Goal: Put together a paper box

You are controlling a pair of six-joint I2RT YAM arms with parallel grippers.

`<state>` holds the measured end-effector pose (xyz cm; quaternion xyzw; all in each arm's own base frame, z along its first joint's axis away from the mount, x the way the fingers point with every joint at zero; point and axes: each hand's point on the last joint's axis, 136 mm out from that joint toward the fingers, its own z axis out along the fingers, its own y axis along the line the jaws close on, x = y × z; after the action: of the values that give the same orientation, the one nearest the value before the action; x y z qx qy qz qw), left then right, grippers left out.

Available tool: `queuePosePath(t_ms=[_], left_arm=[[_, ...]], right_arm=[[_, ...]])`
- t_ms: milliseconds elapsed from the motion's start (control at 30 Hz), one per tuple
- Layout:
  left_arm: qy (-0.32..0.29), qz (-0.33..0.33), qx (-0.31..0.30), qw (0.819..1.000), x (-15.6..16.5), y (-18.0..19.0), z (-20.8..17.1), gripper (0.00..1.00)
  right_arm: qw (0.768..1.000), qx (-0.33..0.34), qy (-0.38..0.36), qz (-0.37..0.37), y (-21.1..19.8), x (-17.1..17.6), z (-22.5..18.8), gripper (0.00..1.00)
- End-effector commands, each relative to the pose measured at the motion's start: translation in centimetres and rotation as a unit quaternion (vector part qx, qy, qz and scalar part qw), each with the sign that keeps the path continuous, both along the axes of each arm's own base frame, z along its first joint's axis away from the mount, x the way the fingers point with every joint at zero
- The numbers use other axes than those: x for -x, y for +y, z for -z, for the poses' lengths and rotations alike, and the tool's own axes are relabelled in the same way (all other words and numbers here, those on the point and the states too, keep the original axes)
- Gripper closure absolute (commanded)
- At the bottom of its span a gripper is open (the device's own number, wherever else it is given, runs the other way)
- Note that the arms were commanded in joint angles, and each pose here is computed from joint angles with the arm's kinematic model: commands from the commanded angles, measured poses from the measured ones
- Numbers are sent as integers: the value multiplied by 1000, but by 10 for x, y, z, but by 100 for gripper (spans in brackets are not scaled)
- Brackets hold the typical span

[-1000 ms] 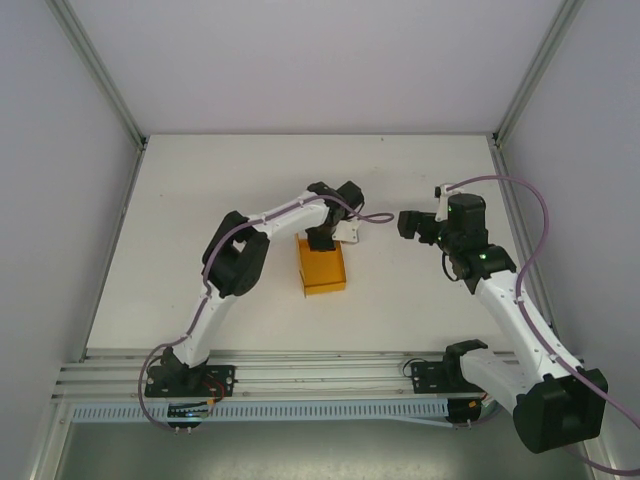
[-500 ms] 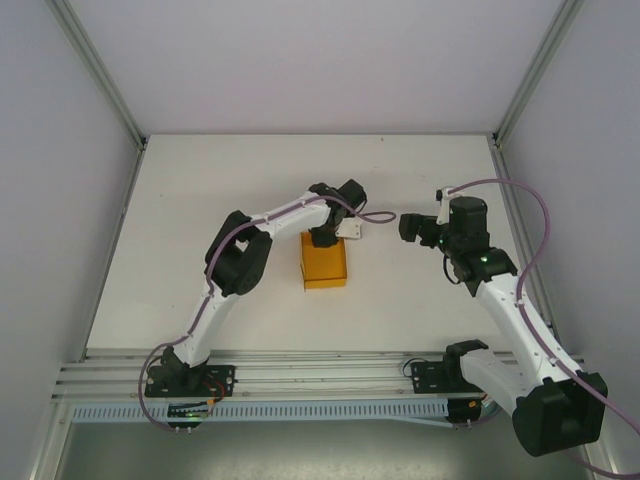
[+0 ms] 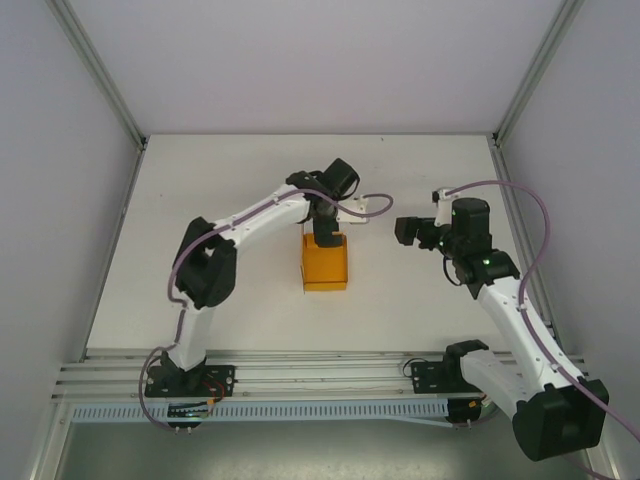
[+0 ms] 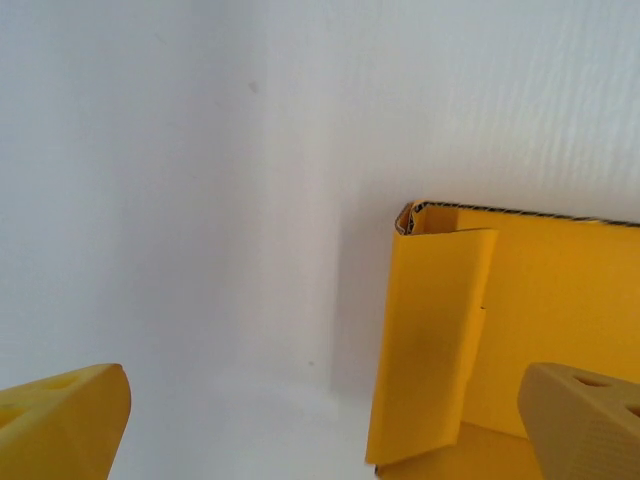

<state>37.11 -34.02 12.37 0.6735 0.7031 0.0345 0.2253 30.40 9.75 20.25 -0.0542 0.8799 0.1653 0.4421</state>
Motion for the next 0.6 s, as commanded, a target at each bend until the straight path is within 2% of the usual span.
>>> queuePosePath(t_ms=[0, 67, 100, 133, 200, 300, 333, 433, 500, 567], left_arm=[[-17, 14, 62, 998, 6, -9, -26, 1], [-42, -34, 101, 993, -9, 0, -44, 2], [-52, -74, 135, 987, -21, 8, -61, 1], [-63, -137, 183, 972, -37, 23, -82, 1], [-79, -243, 263, 930, -60, 60, -118, 1], [-86, -402, 356, 839, -69, 127, -145, 1], [-71, -450, 374, 808, -65, 147, -140, 2], [-26, -549, 380, 744, -43, 192, -107, 2], [-12, -588, 372, 718, -27, 211, -83, 1], [5, -612, 359, 705, -11, 222, -60, 2]], right_arm=[[998, -2, -9, -56, 17, -8, -3, 1], [994, -3, -8, -113, 33, -12, -3, 2], [989, 0, -6, -145, 42, -14, -3, 3], [984, 2, -2, -177, 51, -19, -3, 5], [968, 5, 0, -250, 71, -24, -1, 7], [928, 48, -10, -370, 102, -32, 15, 10], [909, 78, -5, -409, 114, -33, 26, 10], [855, 157, 38, -494, 141, -36, 57, 16], [829, 184, 61, -525, 156, -43, 71, 20], [819, 198, 71, -534, 169, -57, 82, 20]])
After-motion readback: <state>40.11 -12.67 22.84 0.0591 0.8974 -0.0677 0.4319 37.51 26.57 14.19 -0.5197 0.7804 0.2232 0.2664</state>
